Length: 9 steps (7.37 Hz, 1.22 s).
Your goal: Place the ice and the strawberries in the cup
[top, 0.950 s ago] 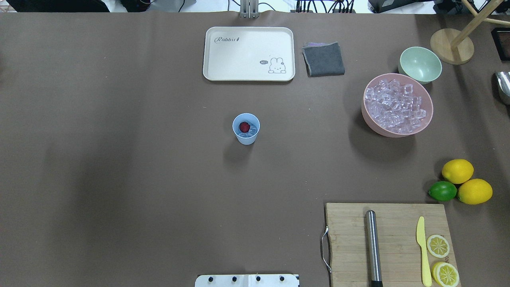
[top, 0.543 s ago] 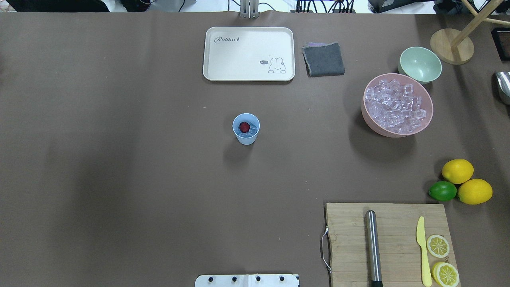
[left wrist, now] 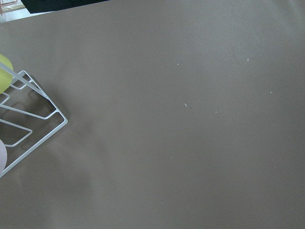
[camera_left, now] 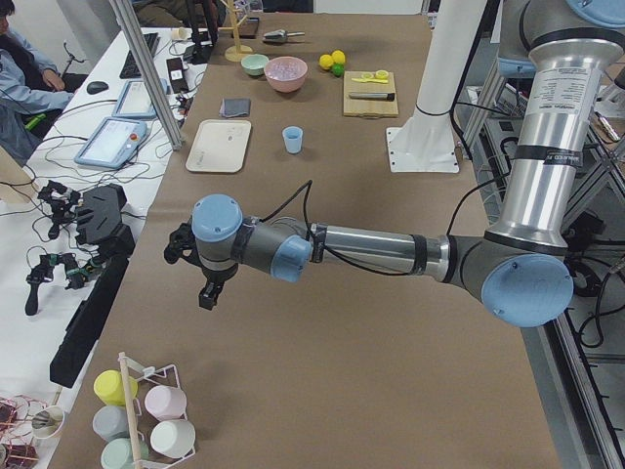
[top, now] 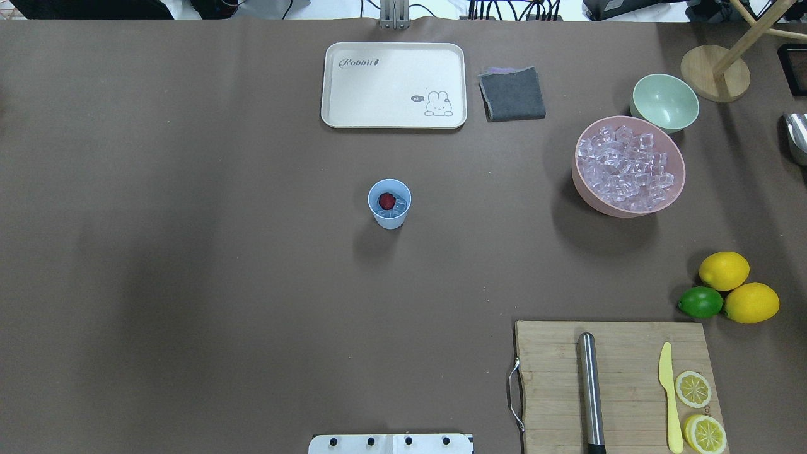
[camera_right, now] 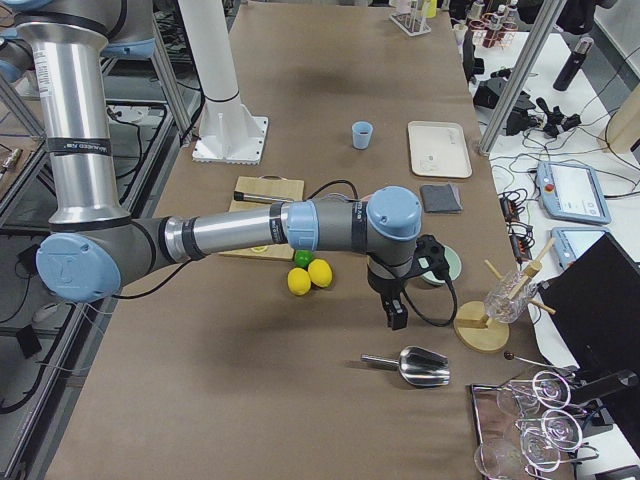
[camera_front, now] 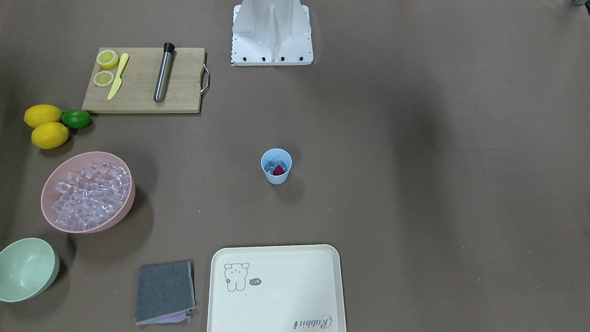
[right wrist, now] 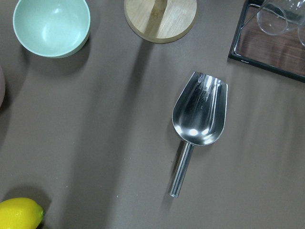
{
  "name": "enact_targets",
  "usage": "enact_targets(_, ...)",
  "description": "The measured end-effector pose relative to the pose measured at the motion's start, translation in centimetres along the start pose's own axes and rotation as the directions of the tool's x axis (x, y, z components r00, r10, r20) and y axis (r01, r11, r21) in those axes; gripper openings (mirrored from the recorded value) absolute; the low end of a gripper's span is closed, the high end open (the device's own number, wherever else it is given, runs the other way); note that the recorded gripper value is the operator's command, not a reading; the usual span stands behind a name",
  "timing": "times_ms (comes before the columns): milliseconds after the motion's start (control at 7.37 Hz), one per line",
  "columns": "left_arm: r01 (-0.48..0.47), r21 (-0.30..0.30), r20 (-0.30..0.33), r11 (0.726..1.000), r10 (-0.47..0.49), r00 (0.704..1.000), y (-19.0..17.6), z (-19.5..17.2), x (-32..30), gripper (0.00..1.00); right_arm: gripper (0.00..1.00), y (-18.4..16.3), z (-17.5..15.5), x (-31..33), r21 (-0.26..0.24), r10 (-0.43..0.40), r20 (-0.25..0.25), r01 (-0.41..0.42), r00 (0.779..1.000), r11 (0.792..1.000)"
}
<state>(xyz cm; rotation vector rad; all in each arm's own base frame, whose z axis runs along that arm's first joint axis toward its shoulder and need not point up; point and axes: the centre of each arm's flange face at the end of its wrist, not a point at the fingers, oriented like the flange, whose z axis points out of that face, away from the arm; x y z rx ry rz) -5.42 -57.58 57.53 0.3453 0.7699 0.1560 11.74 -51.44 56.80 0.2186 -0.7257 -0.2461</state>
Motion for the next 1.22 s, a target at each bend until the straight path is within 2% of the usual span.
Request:
enact_targets(271, 0.004, -0.020, 0.037, 1.000, -0.003, 0.999, 0.5, 0.9, -0.5, 0.97, 0.99, 0.1, 0.2, 0.1, -0.006, 0.006, 0.004, -0.006, 1.000, 1.000)
enact_targets(407, 0.012, -0.029, 0.026, 1.000, -0.011, 1.000, 0.8, 1.1, -0.5, 0.97, 0.99, 0.6, 0.6, 0.4, -0.015, 0.013, 0.005, -0.013, 1.000, 1.000)
enact_targets(814, 0.069, -0.079, -0.069, 0.994, -0.074, 0.995, 0.7, 0.6, 0.4, 0.97, 0.99, 1.4, 1.1, 0.7, -0.024, 0.016, 0.007, -0.016, 1.000, 1.000)
enact_targets(1221, 0.095, -0.120, -0.080, 0.988, -0.104, 0.991, 1.1, 0.6, 0.7, 0.97, 0.99, 0.8, 0.7, 0.5, -0.017, 0.006, 0.000, -0.006, 1.000, 1.000)
